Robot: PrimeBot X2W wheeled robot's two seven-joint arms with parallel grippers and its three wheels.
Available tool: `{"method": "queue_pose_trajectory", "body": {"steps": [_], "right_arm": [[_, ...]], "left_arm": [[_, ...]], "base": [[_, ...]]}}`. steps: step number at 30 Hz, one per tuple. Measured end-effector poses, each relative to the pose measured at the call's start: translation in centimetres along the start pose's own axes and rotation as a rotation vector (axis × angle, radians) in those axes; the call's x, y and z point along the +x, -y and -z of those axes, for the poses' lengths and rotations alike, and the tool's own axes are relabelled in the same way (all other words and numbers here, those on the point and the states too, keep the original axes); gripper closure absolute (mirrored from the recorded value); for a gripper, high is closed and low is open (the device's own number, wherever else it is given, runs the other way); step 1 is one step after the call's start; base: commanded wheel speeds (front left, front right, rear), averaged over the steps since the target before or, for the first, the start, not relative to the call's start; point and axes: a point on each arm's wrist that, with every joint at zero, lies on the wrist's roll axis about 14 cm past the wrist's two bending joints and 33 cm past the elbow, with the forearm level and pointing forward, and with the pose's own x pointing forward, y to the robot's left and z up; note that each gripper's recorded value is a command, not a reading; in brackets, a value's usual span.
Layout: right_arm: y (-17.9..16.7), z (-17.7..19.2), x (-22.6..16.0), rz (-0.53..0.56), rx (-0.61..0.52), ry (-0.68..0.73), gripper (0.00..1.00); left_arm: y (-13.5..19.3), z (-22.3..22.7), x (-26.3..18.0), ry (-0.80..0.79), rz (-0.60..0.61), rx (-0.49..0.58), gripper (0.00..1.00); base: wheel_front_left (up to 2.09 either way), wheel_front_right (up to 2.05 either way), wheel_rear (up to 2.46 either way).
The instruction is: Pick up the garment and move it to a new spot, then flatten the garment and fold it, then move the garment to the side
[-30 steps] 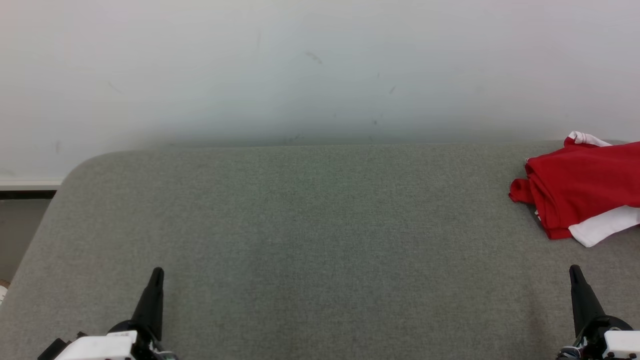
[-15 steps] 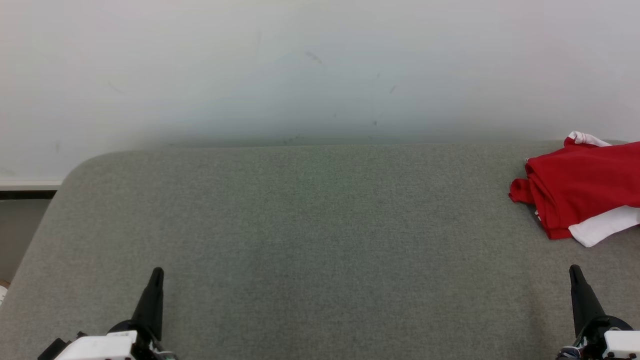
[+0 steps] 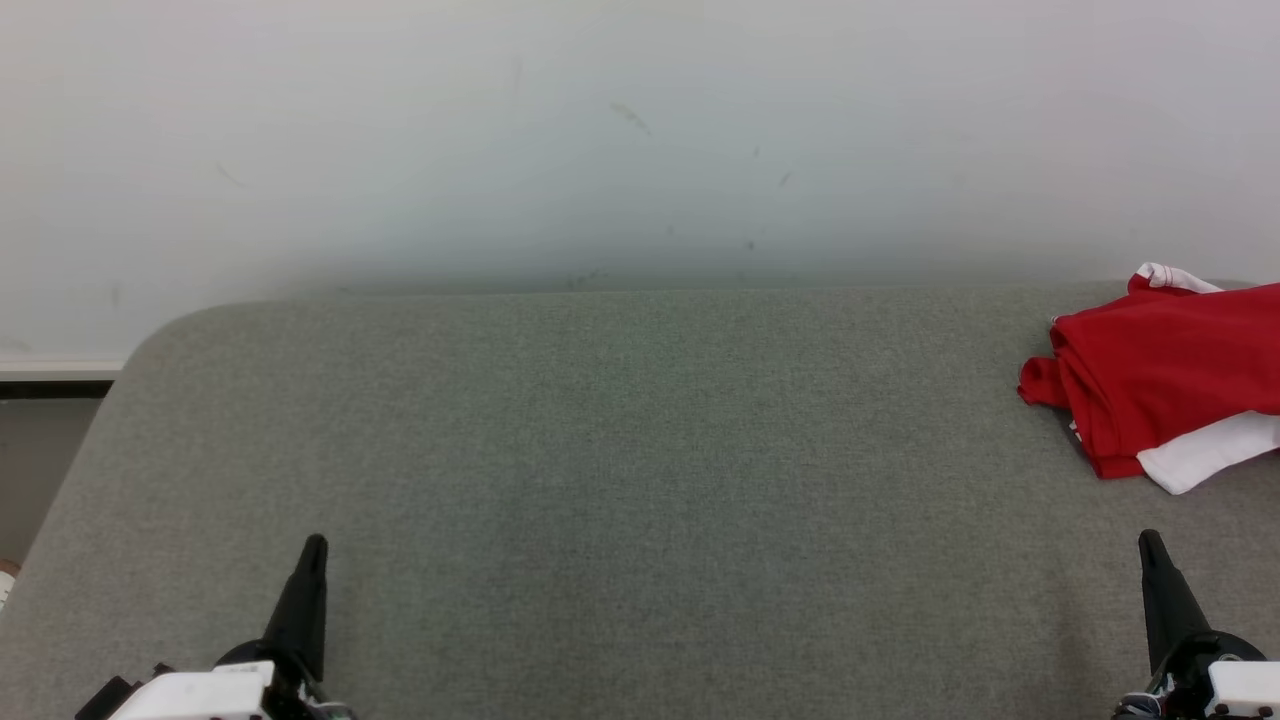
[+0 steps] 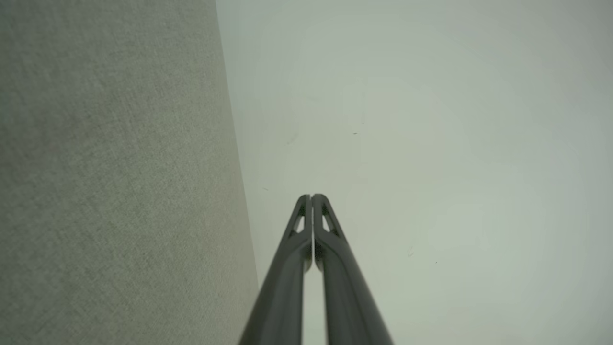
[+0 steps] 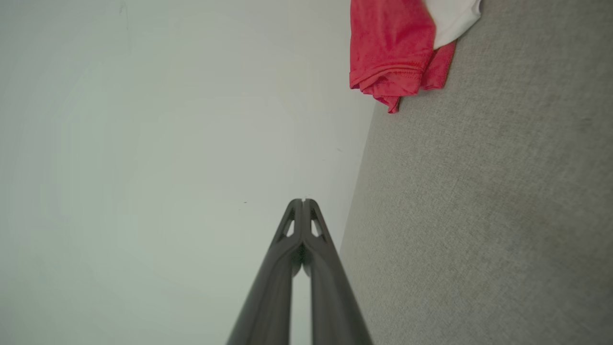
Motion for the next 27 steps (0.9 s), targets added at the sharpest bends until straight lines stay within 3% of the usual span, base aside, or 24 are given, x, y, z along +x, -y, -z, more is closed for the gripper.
{"method": "queue_pose_trajectory", "body": {"steps": [27], "right_arm": [[0.0,0.0,0.0,0.0,0.0,0.0,1.0]], "left_arm": [[0.0,0.0,0.0,0.0,0.0,0.0,1.0]], "base": [[0.0,0.0,0.0]]}}
